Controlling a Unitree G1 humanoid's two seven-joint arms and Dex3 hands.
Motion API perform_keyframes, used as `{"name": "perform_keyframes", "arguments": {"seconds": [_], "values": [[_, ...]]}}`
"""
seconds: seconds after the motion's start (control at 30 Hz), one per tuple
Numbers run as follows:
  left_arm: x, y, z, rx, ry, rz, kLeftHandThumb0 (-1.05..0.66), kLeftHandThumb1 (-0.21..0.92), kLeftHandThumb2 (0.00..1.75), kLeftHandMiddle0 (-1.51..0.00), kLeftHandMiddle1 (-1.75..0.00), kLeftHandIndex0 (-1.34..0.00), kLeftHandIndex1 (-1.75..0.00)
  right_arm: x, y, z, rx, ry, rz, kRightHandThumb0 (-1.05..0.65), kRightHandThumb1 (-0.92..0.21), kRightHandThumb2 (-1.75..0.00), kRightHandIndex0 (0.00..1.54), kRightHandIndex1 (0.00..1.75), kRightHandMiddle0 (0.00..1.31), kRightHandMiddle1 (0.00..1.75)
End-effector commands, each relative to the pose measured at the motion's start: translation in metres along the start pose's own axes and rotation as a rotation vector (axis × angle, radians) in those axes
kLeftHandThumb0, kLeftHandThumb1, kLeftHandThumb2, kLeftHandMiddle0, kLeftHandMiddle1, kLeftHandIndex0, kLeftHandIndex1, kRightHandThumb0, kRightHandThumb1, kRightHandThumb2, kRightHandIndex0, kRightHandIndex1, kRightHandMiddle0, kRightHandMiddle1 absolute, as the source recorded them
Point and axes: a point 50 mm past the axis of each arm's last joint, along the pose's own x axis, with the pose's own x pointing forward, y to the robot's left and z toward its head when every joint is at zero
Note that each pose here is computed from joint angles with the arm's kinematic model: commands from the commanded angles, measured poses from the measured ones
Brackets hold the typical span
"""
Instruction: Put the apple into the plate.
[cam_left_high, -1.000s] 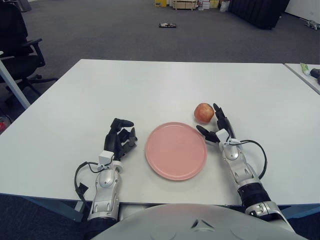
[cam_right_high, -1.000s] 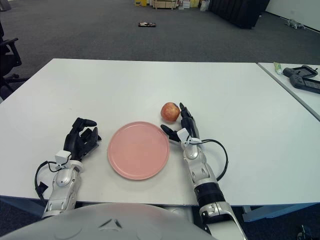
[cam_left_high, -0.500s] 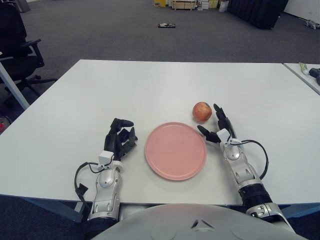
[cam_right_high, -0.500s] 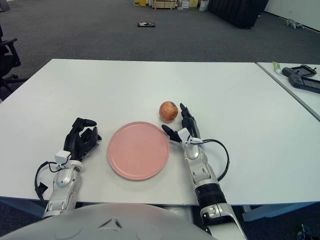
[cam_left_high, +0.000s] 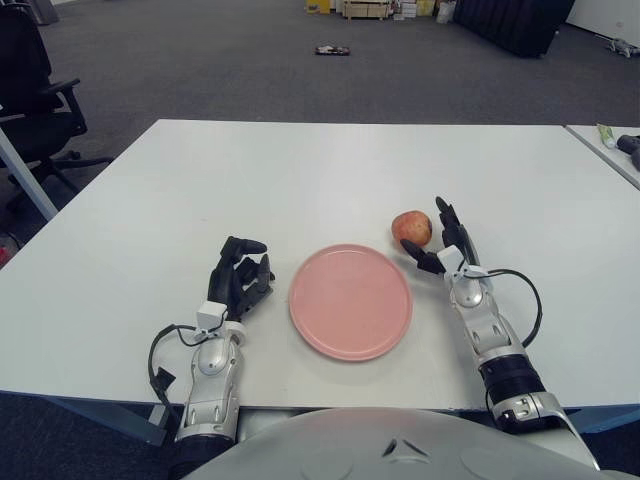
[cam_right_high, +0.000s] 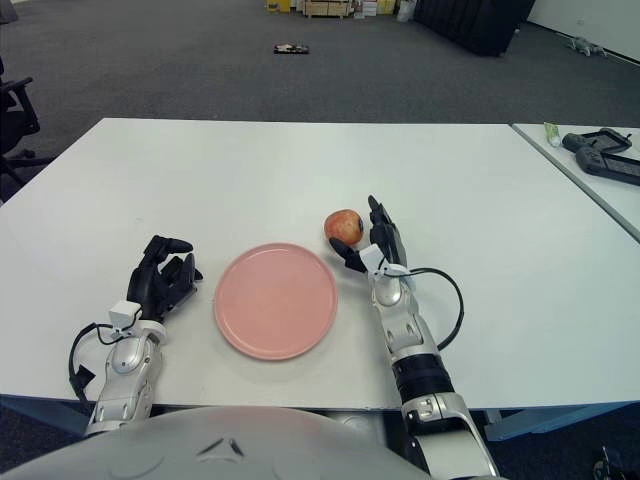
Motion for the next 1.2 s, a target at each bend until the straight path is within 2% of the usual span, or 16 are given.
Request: {"name": "perform_keyframes", "arguments": {"seconds": [0.0,0.3,0.63,0.97,1.17], "values": [[0.004,-0.001,0.003,-0.003,-0.017,0.002,-0.38,0.71,0.82,-0.63,-1.75,-0.32,-1.75,0.016,-0.010,0.020,-0.003,-0.050,-0.029,-0.82,-0.67,-0.63,0.01,0.01,0.00,0.22],[0.005,0.000,0.004,0.013,-0.024,0.008,-0.38,0.71,0.82,-0.65,-1.75,-0.32,-1.75,0.034,-0.024,0.047,-0.053,-0.086,-0.083,-0.79,-0.62,-0.65,0.01,0.02,0.00,0.23],[0.005,-0.001,0.004,0.007,-0.029,0.007,-0.38,0.72,0.81,-0.67,-1.75,-0.32,-1.75,0.041,-0.033,0.065,-0.116,-0.165,-0.076,-0.82,-0.60,-0.67,0.00,0.00,0.00,0.20],[0.005,-0.001,0.004,0.010,-0.030,0.011,-0.38,0.71,0.82,-0.69,-1.75,-0.32,-1.75,0.042,-0.028,0.085,-0.179,-0.230,-0.044,-0.81,-0.57,-0.67,0.00,0.00,0.00,0.18],[0.005,-0.001,0.003,0.007,-0.026,0.010,-0.38,0.71,0.82,-0.69,-1.75,-0.32,-1.75,0.041,-0.025,0.088,-0.222,-0.240,-0.006,-0.82,-0.57,-0.67,0.00,0.00,0.00,0.12]]}}
